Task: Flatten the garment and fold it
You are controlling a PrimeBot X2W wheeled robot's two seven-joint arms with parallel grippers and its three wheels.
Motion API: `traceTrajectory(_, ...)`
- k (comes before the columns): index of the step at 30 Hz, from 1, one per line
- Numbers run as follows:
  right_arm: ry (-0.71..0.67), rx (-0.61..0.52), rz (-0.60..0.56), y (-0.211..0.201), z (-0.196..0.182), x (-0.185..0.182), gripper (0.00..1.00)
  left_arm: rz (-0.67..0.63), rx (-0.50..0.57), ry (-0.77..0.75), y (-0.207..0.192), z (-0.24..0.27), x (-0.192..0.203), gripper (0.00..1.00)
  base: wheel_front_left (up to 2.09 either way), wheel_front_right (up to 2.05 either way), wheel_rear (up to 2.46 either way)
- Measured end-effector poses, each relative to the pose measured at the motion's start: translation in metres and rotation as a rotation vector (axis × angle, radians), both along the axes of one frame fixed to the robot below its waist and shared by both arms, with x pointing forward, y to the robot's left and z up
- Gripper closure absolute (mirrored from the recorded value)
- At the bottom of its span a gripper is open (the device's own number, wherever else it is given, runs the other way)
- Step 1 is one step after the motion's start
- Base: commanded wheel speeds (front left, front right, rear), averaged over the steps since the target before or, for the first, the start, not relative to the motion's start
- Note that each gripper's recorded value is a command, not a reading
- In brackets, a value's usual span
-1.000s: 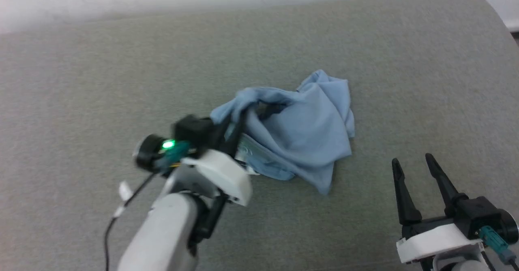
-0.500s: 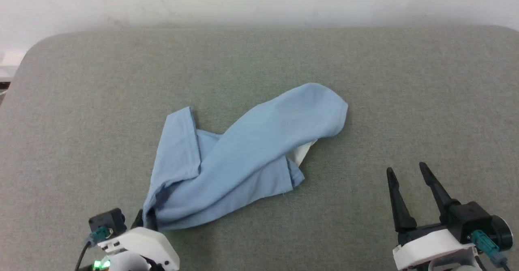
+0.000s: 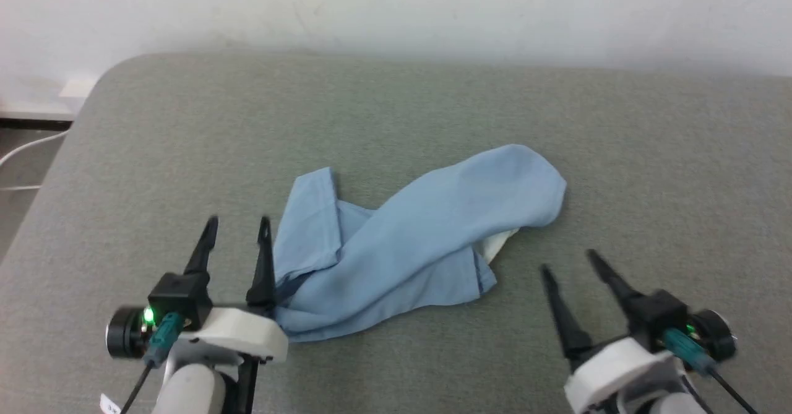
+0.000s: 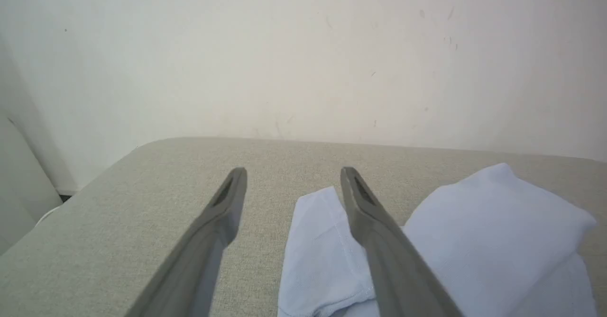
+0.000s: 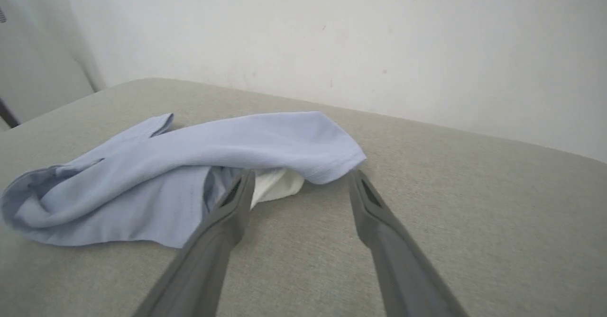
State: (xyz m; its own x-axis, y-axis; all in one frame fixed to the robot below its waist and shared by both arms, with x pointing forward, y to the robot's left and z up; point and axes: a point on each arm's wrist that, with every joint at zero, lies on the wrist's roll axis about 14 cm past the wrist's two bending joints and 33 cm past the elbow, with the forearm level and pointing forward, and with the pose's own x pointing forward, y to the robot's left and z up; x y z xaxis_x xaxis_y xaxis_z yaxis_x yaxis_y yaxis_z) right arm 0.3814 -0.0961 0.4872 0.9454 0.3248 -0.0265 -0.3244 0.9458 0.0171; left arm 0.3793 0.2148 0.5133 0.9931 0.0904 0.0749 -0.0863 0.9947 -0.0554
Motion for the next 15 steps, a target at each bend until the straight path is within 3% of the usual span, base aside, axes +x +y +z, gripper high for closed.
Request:
traceTrajectory(6,0.183,-0.093,0.257,0.057,-0.016,0.000,0.00,-0.035,0.143,-0.161,-0.011,0.051,-0.016,0.00,0.00,0.00,0.00)
traceTrajectory(10,0.338,-0.166,0.379,0.078,-0.036,-0.002,0.00,-0.022,0.137,-0.139,-0.016,0.042,-0.033,0.00,0.00,0.00,0.00)
traceTrajectory(15,0.407,-0.248,0.453,0.093,-0.045,0.015,0.00,0.007,0.120,-0.118,-0.013,0.036,-0.041,0.00,0.00,0.00,0.00)
